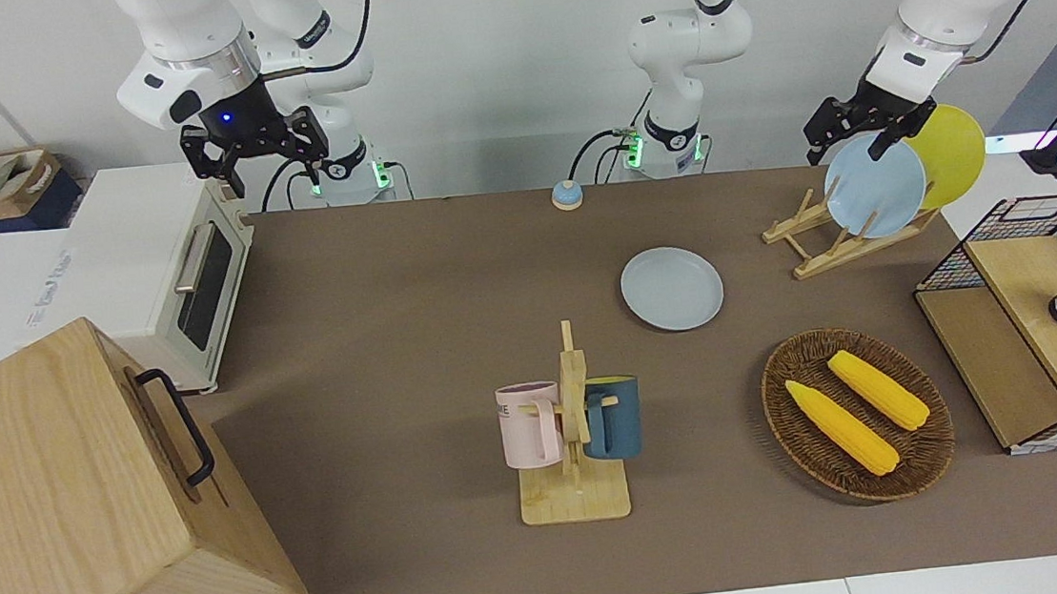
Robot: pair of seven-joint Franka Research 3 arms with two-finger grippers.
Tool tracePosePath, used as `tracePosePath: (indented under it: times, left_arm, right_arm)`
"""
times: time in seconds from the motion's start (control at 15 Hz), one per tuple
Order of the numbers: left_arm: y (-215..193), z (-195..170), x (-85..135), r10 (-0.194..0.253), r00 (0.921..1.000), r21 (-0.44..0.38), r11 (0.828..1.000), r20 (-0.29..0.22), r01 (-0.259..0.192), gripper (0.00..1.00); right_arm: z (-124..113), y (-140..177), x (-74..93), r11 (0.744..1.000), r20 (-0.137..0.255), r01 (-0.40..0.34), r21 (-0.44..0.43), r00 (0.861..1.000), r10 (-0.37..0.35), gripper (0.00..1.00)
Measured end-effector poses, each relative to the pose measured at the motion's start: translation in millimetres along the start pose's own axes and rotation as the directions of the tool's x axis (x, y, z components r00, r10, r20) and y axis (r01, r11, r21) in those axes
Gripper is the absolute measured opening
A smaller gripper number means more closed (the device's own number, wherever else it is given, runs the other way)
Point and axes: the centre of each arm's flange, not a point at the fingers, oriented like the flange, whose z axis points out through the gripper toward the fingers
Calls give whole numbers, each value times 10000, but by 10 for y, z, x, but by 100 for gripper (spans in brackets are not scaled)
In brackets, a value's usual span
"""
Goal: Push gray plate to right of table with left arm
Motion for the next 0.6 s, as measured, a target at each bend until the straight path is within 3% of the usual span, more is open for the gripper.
tracePosePath:
  times: [0.6]
  left_arm:
    - [65, 30, -7, 110, 9998, -17, 9999, 187, -109, 100]
  right_arm:
    - [0, 0, 0, 10000, 0, 0, 0, 10000, 0, 99]
